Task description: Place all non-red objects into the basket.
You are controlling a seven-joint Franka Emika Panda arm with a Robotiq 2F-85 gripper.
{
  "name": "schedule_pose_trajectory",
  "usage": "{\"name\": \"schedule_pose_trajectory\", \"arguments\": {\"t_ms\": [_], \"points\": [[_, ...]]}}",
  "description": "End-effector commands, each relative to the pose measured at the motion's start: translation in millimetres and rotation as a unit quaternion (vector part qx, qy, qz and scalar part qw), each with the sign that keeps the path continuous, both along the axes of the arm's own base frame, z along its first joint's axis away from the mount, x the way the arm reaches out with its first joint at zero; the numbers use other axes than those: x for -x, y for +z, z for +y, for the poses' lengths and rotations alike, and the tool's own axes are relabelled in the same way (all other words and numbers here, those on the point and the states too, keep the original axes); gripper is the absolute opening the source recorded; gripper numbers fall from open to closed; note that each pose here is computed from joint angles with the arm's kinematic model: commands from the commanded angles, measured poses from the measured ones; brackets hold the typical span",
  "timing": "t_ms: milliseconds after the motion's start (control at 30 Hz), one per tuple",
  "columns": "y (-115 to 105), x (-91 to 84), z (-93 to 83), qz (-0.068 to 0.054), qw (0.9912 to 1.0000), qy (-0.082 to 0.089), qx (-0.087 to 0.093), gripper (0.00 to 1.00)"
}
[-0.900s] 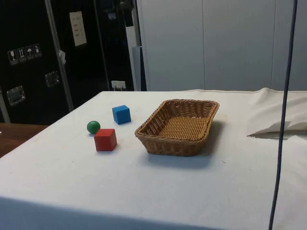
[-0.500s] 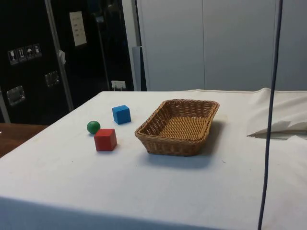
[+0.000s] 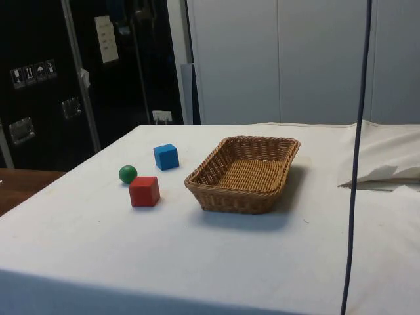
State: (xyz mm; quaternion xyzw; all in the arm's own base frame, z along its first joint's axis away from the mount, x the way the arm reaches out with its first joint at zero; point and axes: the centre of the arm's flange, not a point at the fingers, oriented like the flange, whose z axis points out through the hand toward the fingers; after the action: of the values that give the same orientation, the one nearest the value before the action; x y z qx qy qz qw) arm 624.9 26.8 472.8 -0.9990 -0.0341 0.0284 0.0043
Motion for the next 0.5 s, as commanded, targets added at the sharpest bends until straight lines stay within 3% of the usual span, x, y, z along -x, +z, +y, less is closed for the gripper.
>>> {"name": "schedule_pose_trajectory", "arguments": {"t_ms": [0, 467], "points": [[-0.1, -1.2, 1.4, 0.0, 1.0, 0.001, 0.0, 1.0], [-2.3, -7.7, 2.2, -0.001, 0.99999, 0.003, 0.001, 1.0]]}}
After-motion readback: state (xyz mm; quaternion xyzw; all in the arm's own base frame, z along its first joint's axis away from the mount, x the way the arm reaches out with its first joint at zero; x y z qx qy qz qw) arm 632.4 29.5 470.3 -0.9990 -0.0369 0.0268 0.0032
